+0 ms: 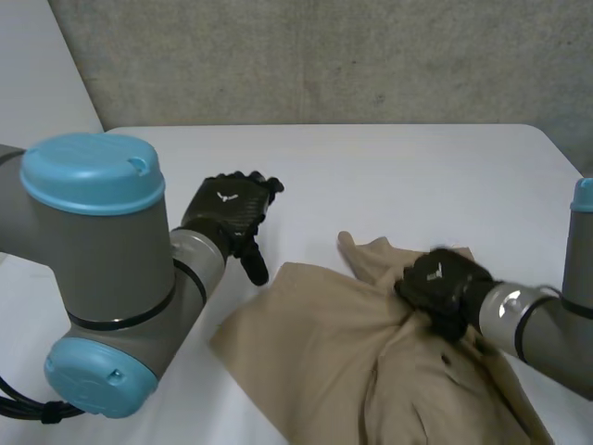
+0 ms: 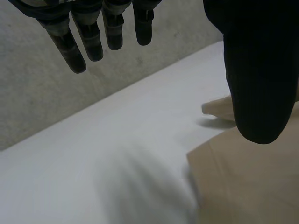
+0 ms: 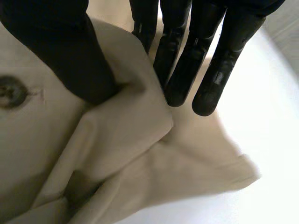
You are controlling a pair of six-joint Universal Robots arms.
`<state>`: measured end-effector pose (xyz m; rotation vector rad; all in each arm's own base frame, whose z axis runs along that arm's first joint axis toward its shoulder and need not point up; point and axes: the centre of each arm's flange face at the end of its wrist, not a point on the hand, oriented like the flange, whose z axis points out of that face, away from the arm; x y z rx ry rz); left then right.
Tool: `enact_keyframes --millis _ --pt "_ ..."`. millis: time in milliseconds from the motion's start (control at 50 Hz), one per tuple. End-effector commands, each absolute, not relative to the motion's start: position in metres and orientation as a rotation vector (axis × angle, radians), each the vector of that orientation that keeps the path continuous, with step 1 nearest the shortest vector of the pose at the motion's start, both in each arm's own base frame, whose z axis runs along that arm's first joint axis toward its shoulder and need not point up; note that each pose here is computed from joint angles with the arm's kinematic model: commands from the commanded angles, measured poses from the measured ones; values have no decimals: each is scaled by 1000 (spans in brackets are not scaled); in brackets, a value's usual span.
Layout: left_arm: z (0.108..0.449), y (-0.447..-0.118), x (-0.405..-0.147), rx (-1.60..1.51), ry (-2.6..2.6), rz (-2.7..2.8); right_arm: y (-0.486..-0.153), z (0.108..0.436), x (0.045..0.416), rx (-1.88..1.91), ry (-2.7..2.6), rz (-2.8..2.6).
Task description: Fold the shorts.
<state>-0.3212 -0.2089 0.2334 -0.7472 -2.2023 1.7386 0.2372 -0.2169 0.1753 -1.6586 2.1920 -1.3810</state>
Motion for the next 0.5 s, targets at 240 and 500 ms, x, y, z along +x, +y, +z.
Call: enact_keyframes --millis 240,500 --pt "330 -226 -271 -455 -1987 2088 -226 364 319 -1415 1333 -2309" --pt "360 -234 -240 -329 -1942 2223 -140 239 327 -1984 1340 -1465"
